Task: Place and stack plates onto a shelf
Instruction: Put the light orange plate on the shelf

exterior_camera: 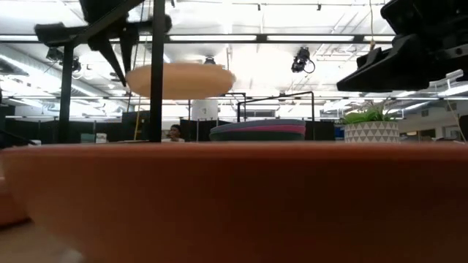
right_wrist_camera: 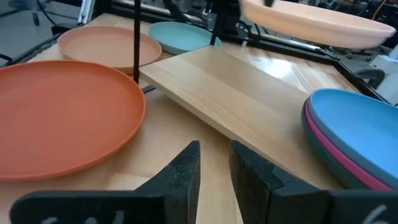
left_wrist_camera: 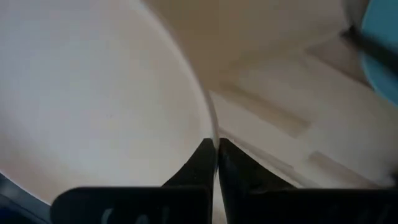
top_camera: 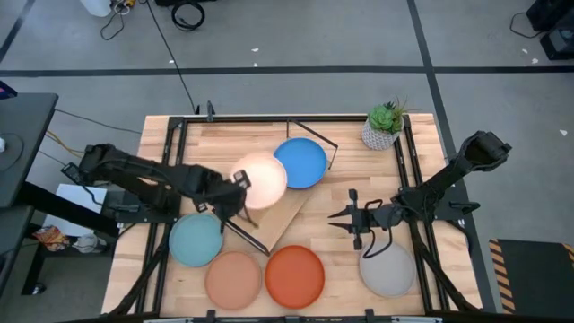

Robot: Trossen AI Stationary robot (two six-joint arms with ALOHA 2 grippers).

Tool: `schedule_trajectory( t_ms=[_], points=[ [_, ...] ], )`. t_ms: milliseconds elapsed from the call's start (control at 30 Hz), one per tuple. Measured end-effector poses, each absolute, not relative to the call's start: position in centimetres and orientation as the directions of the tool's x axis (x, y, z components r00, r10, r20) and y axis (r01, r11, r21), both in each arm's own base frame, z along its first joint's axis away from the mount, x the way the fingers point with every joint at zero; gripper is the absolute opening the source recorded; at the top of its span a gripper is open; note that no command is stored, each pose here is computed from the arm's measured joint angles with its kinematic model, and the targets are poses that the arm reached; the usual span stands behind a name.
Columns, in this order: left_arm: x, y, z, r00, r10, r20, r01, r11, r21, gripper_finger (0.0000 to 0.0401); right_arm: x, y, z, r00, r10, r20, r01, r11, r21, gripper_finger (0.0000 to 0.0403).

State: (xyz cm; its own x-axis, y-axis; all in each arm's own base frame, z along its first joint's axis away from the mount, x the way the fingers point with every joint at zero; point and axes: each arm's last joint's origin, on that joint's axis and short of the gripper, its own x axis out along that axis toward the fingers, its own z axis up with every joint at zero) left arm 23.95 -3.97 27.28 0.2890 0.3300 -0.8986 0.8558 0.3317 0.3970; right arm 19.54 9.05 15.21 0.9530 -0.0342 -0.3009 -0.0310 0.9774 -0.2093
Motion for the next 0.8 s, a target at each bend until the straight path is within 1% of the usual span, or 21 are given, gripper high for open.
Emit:
schedule_trajectory(
  t_ms=[100, 200, 367, 400, 500, 733, 800],
  points=[
    [24.2, -5.2, 27.4, 0.346, 0.297, -0.890, 0.874, 0.242, 0.420, 0.0013, 19.7, 8.7, 15.2, 0.952, -0.043, -0.303, -0.017, 0.981, -0.193, 0.0091],
    [24.3, -5.8, 27.4, 0.365, 0.242, -0.899, 0.886, 0.207, 0.415, 0.0013, 19.8, 8.5, 15.2, 0.952, -0.056, -0.301, 0.005, 0.986, -0.167, 0.0091],
    [24.5, -6.1, 26.6, 0.311, 0.205, -0.928, 0.920, 0.180, 0.348, 0.0013, 19.9, 8.3, 15.4, 0.956, -0.062, -0.286, 0.024, 0.990, -0.136, 0.0091],
    [24.7, -6.0, 26.5, 0.310, 0.209, -0.928, 0.926, 0.154, 0.344, 0.0013, 20.0, 8.3, 15.4, 0.957, -0.064, -0.282, 0.026, 0.990, -0.136, 0.0091],
    [24.9, -5.9, 26.2, 0.304, 0.268, -0.914, 0.945, 0.036, 0.325, 0.0013, 20.0, 8.1, 15.5, 0.958, -0.071, -0.278, 0.032, 0.989, -0.143, 0.0091],
    [24.6, -5.0, 25.1, 0.213, 0.317, -0.924, 0.976, -0.118, 0.185, 0.0013, 20.2, 7.6, 15.4, 0.953, -0.096, -0.287, 0.049, 0.985, -0.165, 0.0091],
    [24.5, -5.0, 24.7, 0.209, 0.318, -0.925, 0.972, -0.174, 0.159, 0.0013, 20.2, 7.5, 15.3, 0.951, -0.101, -0.294, 0.051, 0.984, -0.172, 0.0091]
  ],
)
